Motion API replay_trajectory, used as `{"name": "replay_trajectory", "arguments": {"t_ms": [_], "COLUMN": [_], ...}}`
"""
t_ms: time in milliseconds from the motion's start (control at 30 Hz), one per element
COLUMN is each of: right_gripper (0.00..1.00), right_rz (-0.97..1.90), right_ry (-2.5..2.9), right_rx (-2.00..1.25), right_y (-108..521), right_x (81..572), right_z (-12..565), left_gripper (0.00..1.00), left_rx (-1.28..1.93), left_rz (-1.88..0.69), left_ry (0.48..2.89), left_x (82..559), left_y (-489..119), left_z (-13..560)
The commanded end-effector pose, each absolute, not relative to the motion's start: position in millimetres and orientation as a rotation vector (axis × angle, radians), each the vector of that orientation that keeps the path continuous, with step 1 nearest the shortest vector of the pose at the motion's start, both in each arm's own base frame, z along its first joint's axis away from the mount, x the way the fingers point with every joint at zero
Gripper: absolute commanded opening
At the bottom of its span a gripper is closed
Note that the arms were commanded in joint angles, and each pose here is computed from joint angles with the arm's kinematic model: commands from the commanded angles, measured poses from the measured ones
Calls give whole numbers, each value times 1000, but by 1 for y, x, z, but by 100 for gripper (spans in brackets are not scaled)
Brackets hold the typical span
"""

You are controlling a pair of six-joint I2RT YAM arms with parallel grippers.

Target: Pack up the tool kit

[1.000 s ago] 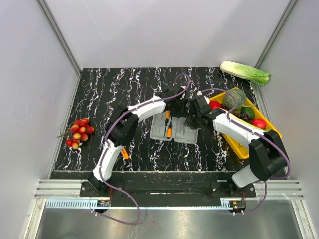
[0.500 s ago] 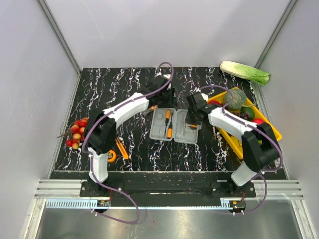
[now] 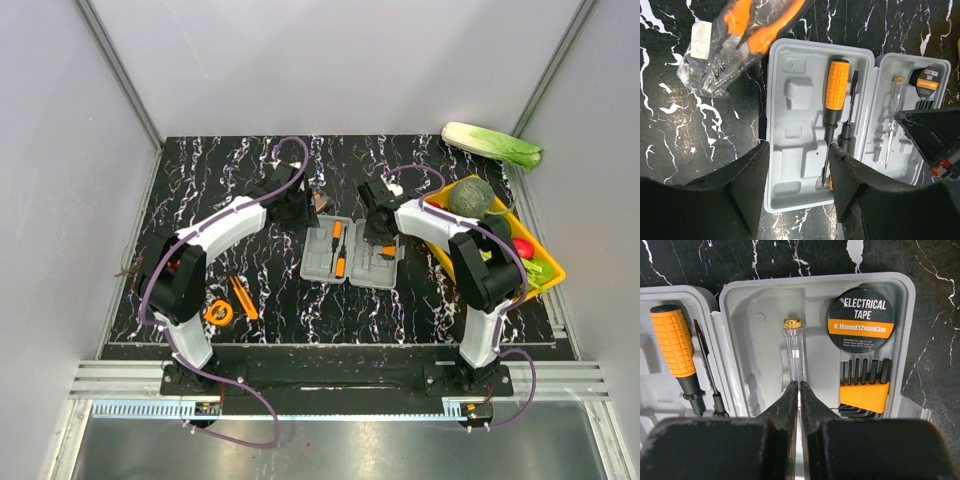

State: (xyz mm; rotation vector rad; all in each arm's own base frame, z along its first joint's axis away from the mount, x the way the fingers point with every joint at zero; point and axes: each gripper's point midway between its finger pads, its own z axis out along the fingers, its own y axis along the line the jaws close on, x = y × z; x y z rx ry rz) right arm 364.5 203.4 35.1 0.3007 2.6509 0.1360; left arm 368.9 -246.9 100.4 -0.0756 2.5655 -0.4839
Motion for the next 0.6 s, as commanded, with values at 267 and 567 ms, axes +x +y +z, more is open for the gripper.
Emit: {"name": "replay_trajectory", "arguments": {"t_ms": [267,567], "right_gripper": [6,32], "right_rz": [65,220], "right_ry": [2622,2462], "right_rx": [293,259], "right_y": [194,207], "right_x": [374,391], "right_z": [58,140], "left_gripper": [55,65], "left_rx": [-127,-183], "left_rz": [-556,-466], "left_ry": [2455,2448], "left_x": [381,367], "left_y": [-240,-193], "left_z": [141,150]}}
